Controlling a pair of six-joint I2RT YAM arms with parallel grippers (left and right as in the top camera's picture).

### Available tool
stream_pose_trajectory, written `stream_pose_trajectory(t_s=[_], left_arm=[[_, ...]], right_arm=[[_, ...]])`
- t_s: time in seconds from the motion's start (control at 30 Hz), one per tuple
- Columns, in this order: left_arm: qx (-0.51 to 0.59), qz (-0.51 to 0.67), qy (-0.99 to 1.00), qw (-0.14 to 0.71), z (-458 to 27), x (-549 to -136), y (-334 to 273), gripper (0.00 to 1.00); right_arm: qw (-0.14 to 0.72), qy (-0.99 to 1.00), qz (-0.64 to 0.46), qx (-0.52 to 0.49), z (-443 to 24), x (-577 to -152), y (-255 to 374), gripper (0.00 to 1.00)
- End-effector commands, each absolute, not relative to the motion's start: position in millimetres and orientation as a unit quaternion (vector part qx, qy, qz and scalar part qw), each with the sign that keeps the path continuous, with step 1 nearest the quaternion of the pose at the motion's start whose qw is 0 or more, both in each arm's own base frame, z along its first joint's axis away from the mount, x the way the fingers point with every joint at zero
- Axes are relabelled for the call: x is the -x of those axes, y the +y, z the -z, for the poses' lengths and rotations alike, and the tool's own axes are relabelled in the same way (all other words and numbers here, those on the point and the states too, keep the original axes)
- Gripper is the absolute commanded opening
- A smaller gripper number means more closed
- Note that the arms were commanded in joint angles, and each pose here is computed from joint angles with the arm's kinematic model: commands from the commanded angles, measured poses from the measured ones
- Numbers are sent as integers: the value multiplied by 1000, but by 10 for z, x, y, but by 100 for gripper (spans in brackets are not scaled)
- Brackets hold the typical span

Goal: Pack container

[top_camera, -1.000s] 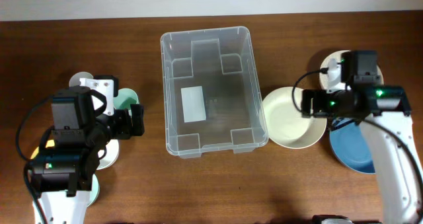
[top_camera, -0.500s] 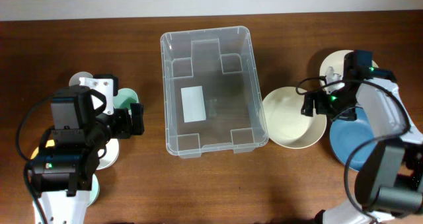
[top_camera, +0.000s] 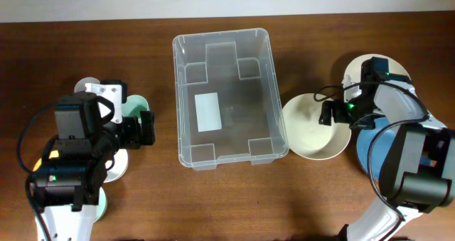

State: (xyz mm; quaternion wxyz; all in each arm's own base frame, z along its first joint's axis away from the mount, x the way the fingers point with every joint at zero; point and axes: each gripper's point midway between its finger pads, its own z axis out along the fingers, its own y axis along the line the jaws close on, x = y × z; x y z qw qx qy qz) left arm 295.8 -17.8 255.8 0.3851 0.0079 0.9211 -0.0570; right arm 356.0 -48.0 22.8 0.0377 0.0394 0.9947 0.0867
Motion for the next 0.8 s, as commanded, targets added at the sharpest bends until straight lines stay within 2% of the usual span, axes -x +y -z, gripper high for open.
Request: stream_pose_trajectory(t_s=[0.0,0.2,0.47,0.63,0.7,0.77], left_arm=[[-4,59,917,395,-2637,-2980,-177,99],[-4,59,917,395,-2637,-2980,-177,100],[-4,59,917,395,-2637,-2980,-177,100],[-4,59,917,395,-2637,-2980,-177,100],[-4,59,917,395,-2637,-2980,-177,100],[-4,59,917,395,-2637,-2980,-177,100]], right_arm=[[24,996,-83,-36,-107,-3575,-513,97],[18,996,-84,-37,-65,-3561,-509,89],[18,996,-84,-37,-65,-3560,-509,66],[18,996,-84,-37,-65,-3561,-509,41],[18,996,-84,-37,-65,-3561,-509,39],[18,996,-84,-37,-65,-3561,-509,33]])
